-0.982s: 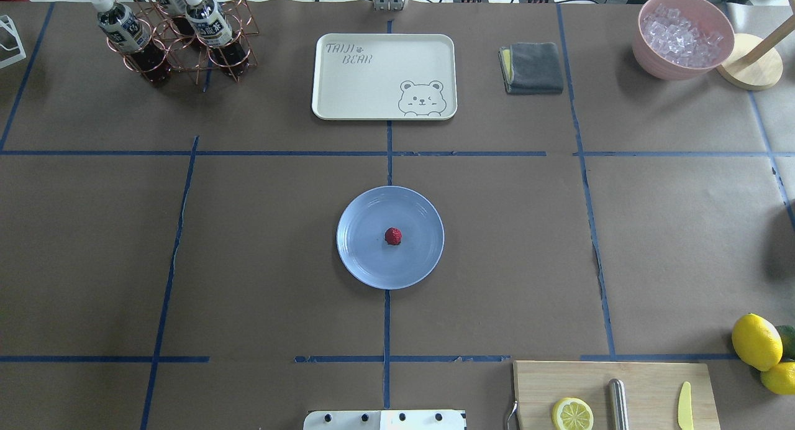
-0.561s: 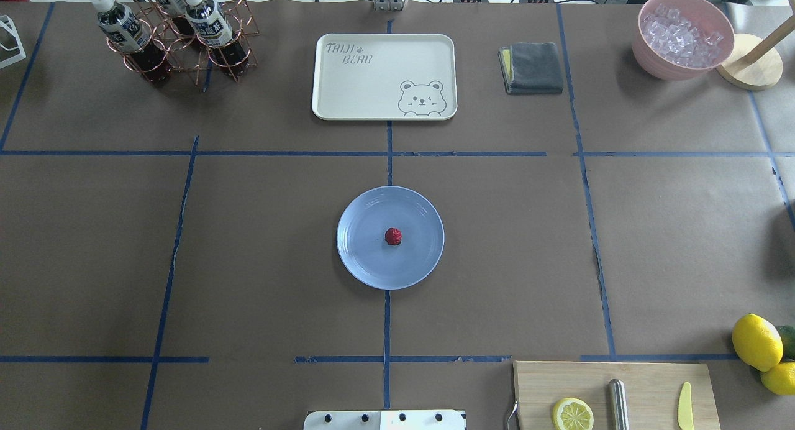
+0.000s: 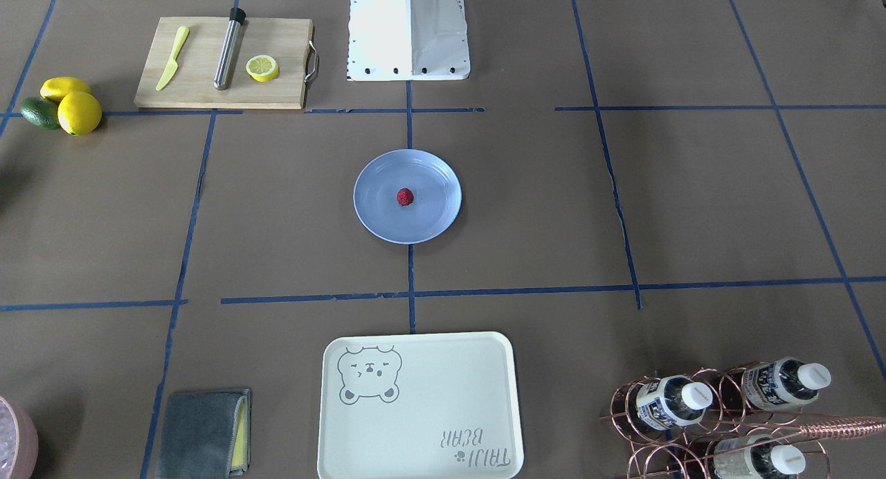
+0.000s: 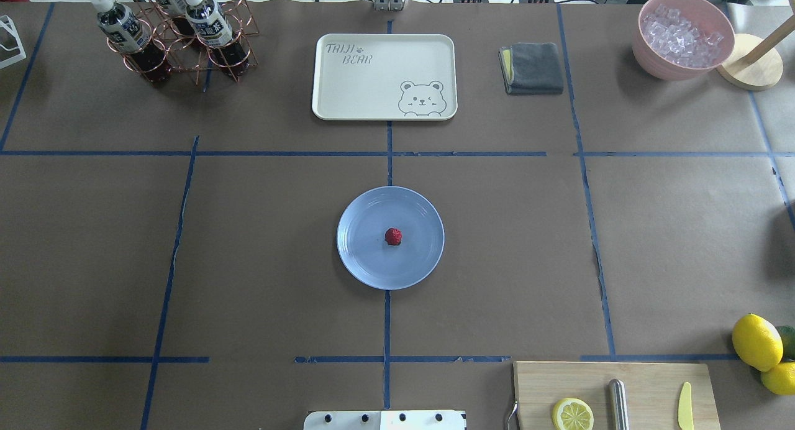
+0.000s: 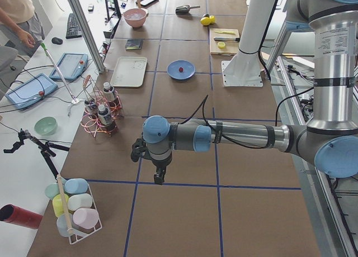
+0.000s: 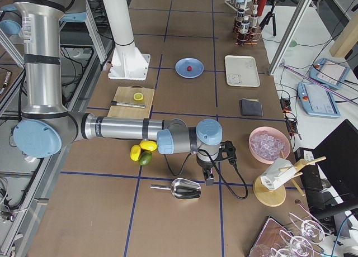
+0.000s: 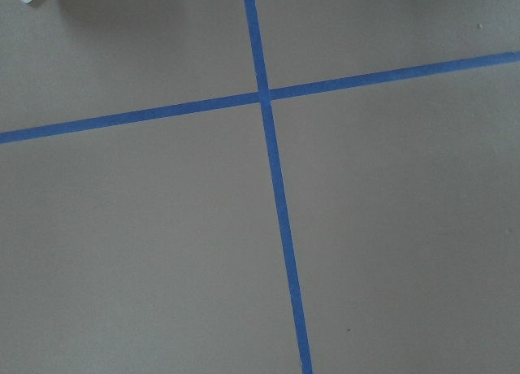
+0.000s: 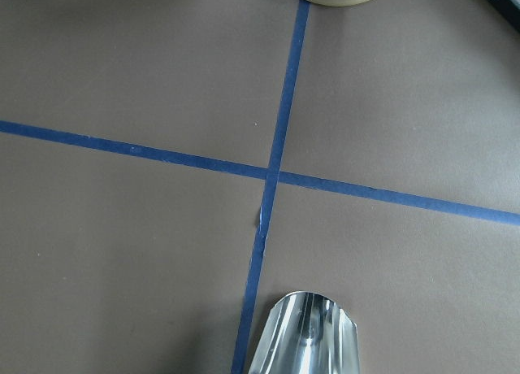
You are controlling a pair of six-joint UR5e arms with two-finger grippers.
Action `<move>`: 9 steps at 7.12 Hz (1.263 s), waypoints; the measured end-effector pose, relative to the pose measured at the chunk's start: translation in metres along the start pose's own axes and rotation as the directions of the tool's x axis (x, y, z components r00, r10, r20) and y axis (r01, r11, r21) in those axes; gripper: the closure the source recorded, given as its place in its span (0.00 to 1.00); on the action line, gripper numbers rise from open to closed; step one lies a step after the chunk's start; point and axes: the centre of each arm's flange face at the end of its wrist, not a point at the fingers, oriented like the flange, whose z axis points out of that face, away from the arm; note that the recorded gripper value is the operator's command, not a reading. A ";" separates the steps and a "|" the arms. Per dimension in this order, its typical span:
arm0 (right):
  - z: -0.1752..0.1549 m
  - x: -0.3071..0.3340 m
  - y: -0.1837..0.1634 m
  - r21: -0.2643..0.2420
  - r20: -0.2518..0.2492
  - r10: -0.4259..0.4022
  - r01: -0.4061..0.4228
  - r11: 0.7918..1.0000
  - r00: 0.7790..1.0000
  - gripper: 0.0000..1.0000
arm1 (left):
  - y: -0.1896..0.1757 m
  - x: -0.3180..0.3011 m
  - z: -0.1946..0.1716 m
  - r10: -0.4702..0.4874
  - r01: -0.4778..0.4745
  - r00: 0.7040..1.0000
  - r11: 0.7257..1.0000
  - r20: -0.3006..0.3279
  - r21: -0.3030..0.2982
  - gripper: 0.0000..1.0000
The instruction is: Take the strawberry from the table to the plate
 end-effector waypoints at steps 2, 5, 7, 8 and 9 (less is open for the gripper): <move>0.001 0.000 0.002 0.002 0.000 0.007 -0.007 1.000 1.000 0.00 | 0.000 0.000 0.000 0.001 -0.001 1.000 1.000 0.000 0.001 0.00; 0.002 0.001 0.004 0.002 0.000 0.012 -0.012 1.000 1.000 0.00 | 0.000 0.000 0.000 0.002 -0.002 1.000 1.000 0.000 0.001 0.00; 0.002 0.002 0.004 0.001 0.000 0.013 -0.013 1.000 1.000 0.00 | 0.000 0.000 0.000 0.002 -0.002 1.000 1.000 0.000 0.002 0.00; 0.002 0.002 0.004 0.001 0.000 0.013 -0.013 1.000 1.000 0.00 | -0.001 0.001 -0.001 0.003 -0.003 1.000 1.000 0.000 0.002 0.00; 0.002 0.001 0.004 0.001 0.000 0.013 -0.013 1.000 1.000 0.00 | -0.001 0.002 -0.002 0.004 -0.004 1.000 1.000 0.001 0.004 0.00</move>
